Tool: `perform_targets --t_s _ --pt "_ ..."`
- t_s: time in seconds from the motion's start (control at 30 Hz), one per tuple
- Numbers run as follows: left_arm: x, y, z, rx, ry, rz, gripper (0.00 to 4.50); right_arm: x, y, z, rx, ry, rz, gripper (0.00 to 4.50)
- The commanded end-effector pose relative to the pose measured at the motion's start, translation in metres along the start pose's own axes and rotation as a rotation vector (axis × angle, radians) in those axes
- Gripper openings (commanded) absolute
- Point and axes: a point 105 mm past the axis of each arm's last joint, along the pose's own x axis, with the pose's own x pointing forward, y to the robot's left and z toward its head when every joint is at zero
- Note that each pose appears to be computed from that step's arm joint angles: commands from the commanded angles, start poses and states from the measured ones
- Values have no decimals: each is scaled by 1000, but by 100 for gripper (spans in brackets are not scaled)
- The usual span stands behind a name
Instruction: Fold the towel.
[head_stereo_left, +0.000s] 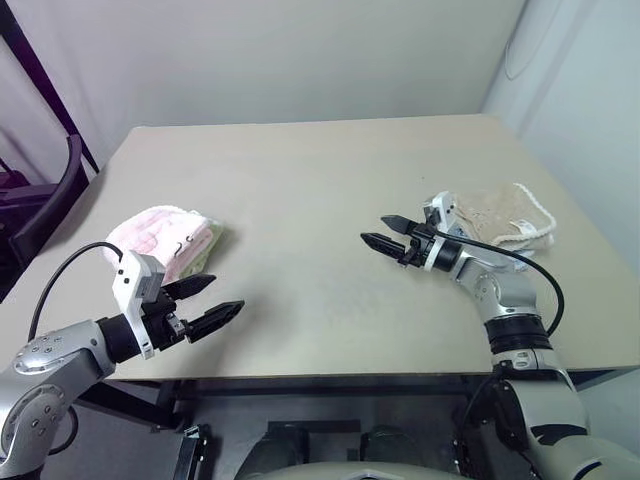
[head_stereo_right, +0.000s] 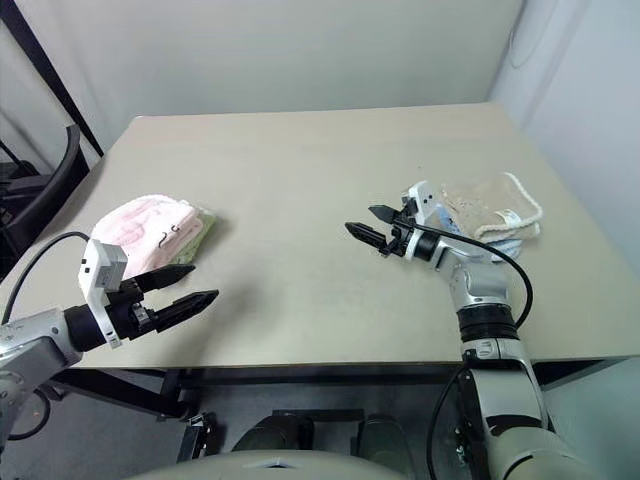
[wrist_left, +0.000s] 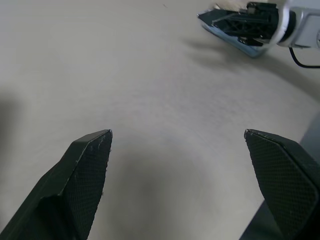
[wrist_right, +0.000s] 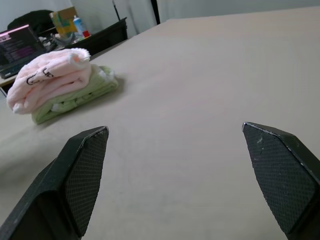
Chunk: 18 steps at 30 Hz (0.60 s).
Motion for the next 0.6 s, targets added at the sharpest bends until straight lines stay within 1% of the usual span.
perform_targets --t_s 0.03,0.1,0.17,0.23,0.3,0.6 --pt "-5 8 7 39 -36 45 448 7 3 20 -23 -42 20 450" --pt "-6 16 4 27 -30 82 448 7 2 20 -23 -41 20 450" --pt "-8 33 2 29 -46 164 448 8 0 20 -43 -28 4 450" --pt "-8 43 2 41 -62 200 448 10 -2 19 -58 -17 -8 450" --pt "-8 46 3 45 -84 195 448 12 -3 20 -63 -16 -6 450" --pt "-8 63 -1 88 -95 236 448 6 -5 25 -47 -50 -1 450"
